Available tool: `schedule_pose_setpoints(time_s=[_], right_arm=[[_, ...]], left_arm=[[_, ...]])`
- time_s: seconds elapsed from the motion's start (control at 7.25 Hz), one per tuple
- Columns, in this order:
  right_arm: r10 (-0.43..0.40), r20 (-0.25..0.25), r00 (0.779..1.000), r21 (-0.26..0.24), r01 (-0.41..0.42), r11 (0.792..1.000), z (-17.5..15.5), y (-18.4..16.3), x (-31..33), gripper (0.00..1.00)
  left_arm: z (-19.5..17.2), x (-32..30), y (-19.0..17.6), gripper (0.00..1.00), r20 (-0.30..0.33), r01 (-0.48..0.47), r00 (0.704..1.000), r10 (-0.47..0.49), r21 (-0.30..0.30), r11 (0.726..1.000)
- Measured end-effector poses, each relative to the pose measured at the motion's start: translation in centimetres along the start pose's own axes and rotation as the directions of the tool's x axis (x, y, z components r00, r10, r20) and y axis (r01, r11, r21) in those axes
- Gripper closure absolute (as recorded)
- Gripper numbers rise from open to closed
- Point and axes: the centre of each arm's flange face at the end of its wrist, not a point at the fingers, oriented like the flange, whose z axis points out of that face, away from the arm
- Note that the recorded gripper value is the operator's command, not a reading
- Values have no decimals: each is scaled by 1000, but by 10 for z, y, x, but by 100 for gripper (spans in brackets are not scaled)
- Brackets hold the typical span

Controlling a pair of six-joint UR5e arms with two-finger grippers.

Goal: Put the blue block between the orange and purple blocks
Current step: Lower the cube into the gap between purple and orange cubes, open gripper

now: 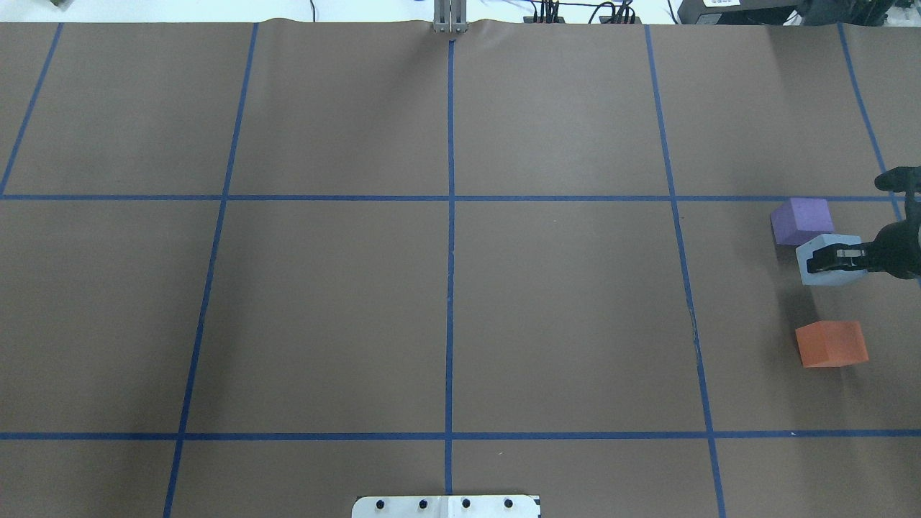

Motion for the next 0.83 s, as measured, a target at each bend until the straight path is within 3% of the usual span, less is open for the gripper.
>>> schedule_pose_setpoints(time_s=[0.14,0.41,0.83], right_arm=[[-13,-13,1000,10,13,1000,12,7,3,46],[-33,-22,999,17,33,999,33,15,12,1],[-59,-33,998,22,60,998,43,22,8,0]], left_arm=[[0,0,0,0,0,0,1000,0,0,1000],[0,0,0,0,0,0,1000,0,0,1000],[0,1,0,0,0,0,1000,0,0,1000]])
